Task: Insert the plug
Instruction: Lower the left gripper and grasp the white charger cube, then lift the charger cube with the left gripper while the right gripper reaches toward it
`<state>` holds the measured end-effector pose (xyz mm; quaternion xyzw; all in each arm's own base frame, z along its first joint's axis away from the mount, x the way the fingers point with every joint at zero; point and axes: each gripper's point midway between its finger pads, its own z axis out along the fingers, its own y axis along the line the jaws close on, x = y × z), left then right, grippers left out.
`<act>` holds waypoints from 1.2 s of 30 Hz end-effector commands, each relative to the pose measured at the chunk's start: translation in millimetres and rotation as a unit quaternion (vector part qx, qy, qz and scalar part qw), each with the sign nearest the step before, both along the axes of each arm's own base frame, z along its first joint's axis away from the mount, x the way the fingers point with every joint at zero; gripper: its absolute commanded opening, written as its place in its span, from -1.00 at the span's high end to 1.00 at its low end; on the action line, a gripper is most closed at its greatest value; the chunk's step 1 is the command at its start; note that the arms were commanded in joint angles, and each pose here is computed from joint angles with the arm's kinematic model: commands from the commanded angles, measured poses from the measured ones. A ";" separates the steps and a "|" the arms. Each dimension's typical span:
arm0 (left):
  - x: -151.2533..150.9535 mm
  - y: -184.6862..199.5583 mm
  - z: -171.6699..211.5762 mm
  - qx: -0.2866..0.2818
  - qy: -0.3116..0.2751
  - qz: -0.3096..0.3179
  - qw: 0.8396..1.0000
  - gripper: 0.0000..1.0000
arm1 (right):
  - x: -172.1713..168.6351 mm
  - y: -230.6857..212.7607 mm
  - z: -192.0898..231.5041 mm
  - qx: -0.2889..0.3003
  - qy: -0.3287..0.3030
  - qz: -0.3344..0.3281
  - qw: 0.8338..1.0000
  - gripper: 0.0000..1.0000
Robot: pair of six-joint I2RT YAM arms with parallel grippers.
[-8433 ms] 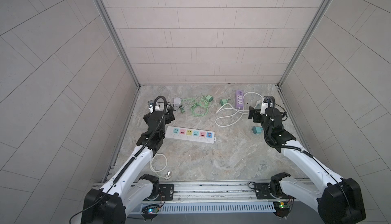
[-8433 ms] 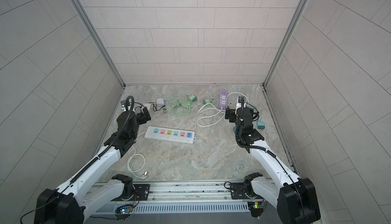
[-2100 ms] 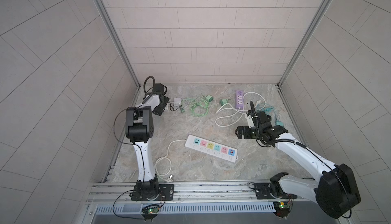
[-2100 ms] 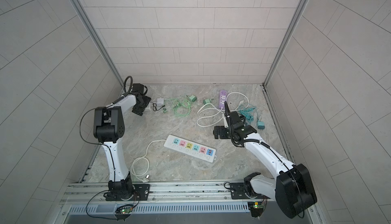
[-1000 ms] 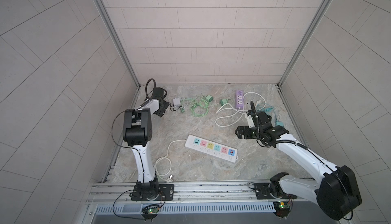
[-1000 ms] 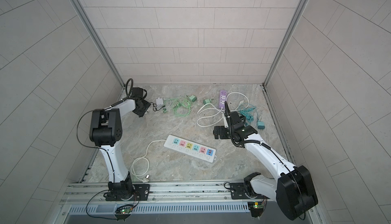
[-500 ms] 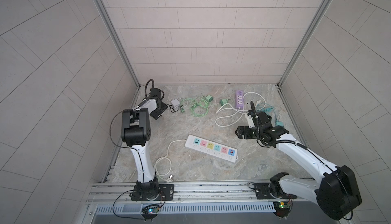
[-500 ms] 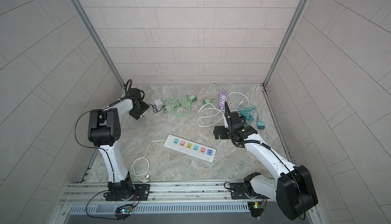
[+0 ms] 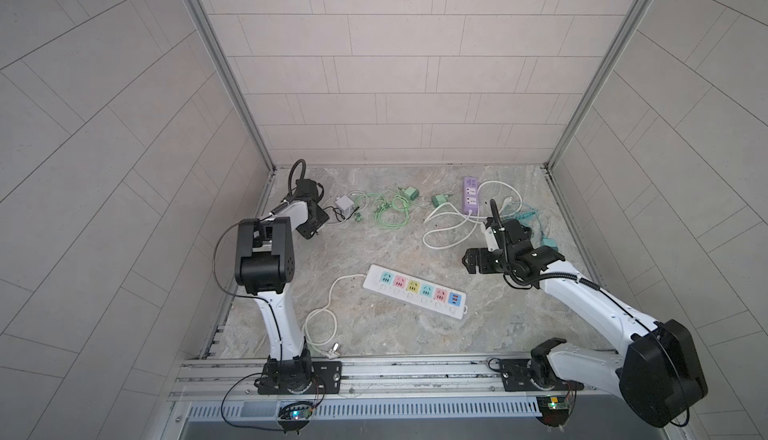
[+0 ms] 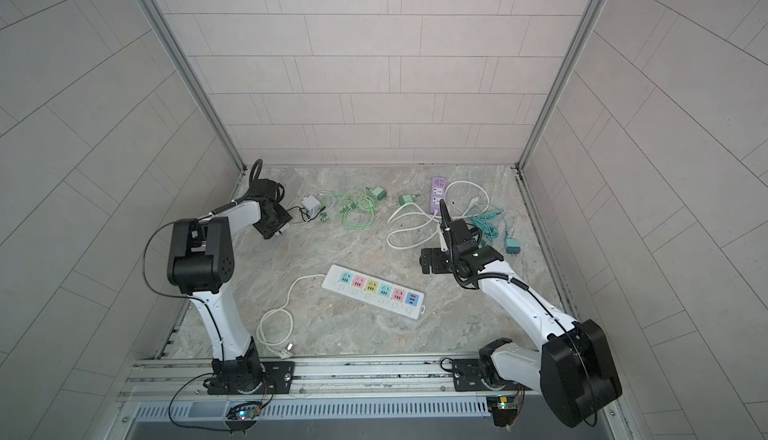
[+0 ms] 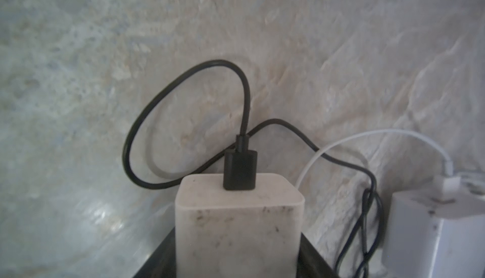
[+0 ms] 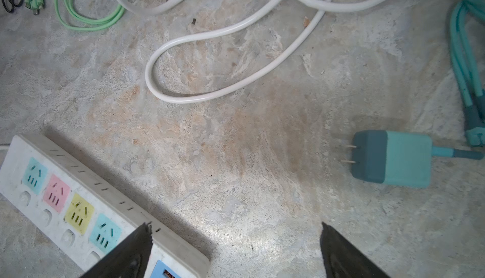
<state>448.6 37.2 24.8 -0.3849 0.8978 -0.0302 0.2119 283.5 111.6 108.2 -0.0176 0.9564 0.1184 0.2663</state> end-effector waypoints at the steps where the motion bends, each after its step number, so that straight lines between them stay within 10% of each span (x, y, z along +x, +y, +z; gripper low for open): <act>1: -26.0 -30.8 7.2 0.028 0.007 -0.072 0.997 0.04 | 0.5 -1.2 -3.3 -0.006 0.007 -0.006 1.000 -0.98; 17: -27.7 -127.8 43.0 0.003 -0.273 -0.216 0.937 -0.02 | 8.0 65.9 27.3 0.140 -0.018 0.079 0.987 -0.83; 36: -67.4 -210.3 63.4 0.059 -0.352 -0.417 0.836 -0.08 | 56.2 165.4 61.9 0.146 -0.014 0.162 0.976 -0.32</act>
